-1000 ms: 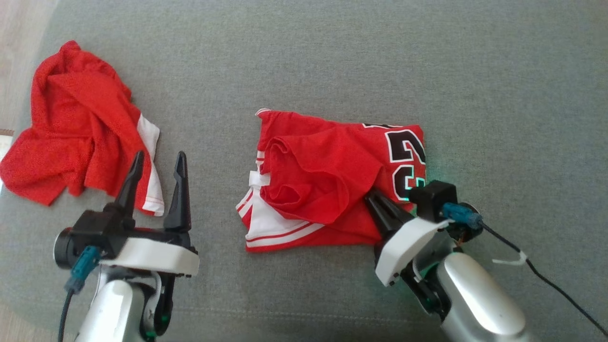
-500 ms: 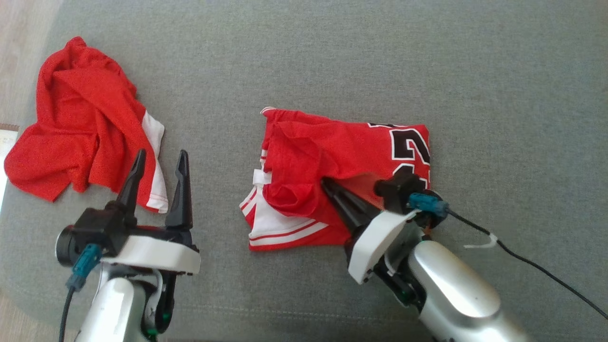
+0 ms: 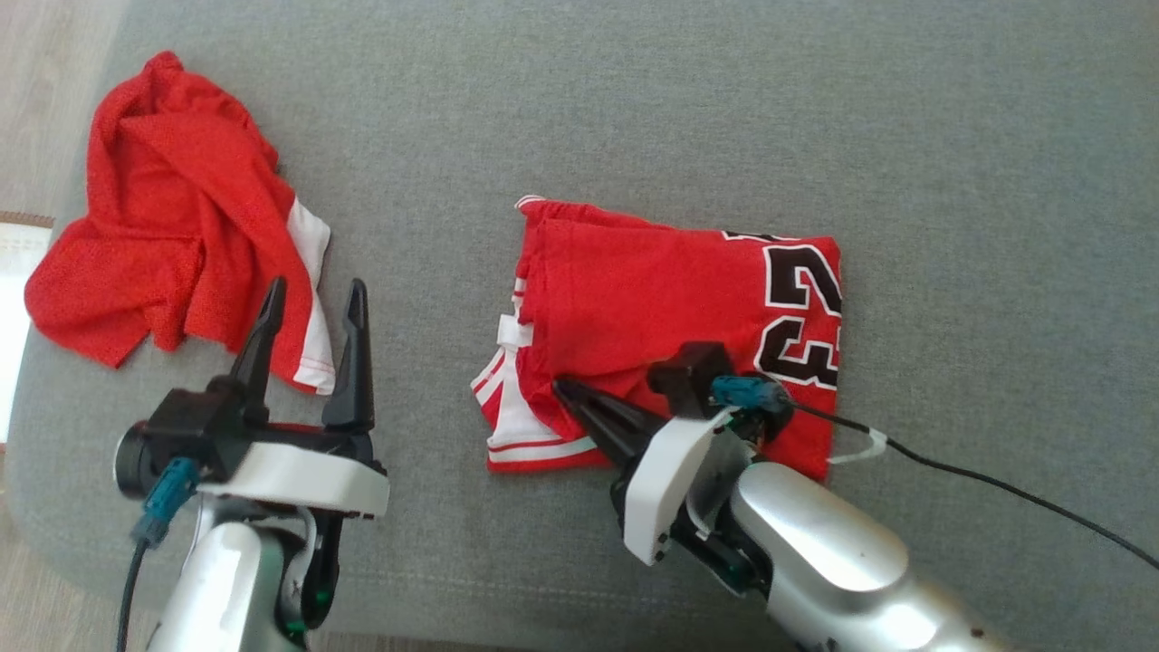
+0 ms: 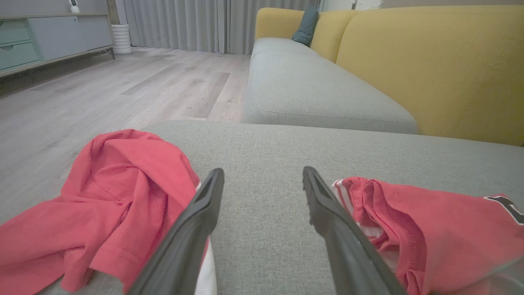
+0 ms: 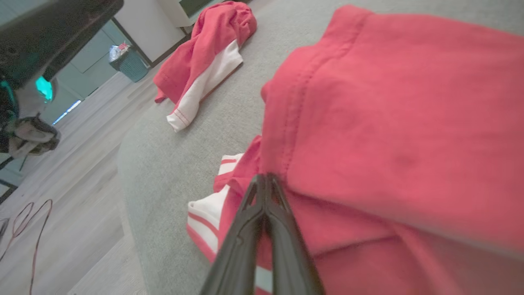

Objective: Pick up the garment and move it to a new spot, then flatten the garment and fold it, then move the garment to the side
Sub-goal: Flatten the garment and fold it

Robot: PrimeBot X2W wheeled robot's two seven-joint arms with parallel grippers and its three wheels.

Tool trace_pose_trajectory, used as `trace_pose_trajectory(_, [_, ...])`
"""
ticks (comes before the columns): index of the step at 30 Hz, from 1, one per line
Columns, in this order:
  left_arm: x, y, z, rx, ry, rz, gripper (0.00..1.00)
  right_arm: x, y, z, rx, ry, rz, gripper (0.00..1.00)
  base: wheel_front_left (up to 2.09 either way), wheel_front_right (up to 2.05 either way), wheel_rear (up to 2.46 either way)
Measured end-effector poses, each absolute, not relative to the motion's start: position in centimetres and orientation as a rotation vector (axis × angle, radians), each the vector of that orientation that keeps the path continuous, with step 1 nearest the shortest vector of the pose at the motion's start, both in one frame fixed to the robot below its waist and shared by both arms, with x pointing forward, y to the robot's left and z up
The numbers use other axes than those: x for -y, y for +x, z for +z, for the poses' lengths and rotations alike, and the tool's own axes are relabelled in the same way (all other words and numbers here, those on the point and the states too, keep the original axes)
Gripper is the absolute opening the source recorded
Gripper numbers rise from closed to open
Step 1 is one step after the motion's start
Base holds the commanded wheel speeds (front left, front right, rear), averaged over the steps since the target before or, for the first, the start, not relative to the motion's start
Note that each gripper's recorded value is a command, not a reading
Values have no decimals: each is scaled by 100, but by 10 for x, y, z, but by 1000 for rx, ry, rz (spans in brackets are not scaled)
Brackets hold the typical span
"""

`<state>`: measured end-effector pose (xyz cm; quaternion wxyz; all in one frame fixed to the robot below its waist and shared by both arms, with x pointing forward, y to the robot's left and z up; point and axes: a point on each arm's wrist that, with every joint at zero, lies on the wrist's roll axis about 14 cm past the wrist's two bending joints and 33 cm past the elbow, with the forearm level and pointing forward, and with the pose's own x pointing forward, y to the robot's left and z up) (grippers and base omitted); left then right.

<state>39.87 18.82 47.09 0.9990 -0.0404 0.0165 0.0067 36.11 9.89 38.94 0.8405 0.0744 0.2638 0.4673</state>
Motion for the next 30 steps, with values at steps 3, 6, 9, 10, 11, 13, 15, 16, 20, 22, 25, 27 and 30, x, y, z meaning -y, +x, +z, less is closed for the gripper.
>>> trace_pose_trajectory(3, [-189,398,469,-38,-85,17,100,-104,356,387,-577,161,1014,0,0,0,0])
trace_pose_trajectory(6, [-189,398,468,-40,-89,23,100,-109,351,384,-596,166,1036,0,0,0,0])
trace_pose_trajectory(9, [-189,399,469,-36,-83,22,100,-113,345,387,-601,183,1056,0,0,0,0])
trace_pose_trajectory(10, [-189,399,470,-34,-84,22,100,-115,342,388,-598,183,1065,0,0,0,0])
trace_pose_trajectory(11, [-189,399,471,-30,-85,22,100,-116,341,390,-593,187,1070,0,0,0,0])
trace_pose_trajectory(13, [-188,399,474,-21,-86,21,100,-118,343,403,-547,209,1074,0,0,0,0])
trace_pose_trajectory(15, [-188,401,477,-12,-87,19,100,-119,347,415,-506,229,1070,0,0,0,0])
trace_pose_trajectory(16, [-188,401,479,-7,-85,19,100,-118,350,422,-483,235,1060,0,0,0,0])
trace_pose_trajectory(20, [-184,401,482,4,-85,5,100,-103,373,452,-365,284,977,67,0,0,0])
trace_pose_trajectory(22, [-181,400,484,11,-88,-2,100,-86,383,464,-312,310,906,100,0,0,0])
trace_pose_trajectory(25, [-181,397,487,19,-88,1,100,-43,403,480,-216,311,758,100,0,0,0])
trace_pose_trajectory(27, [-182,397,490,26,-85,3,100,-8,415,491,-153,283,649,100,0,0,0])
trace_pose_trajectory(30, [-182,398,496,44,-78,-1,100,43,428,507,-77,229,497,100,0,0,0])
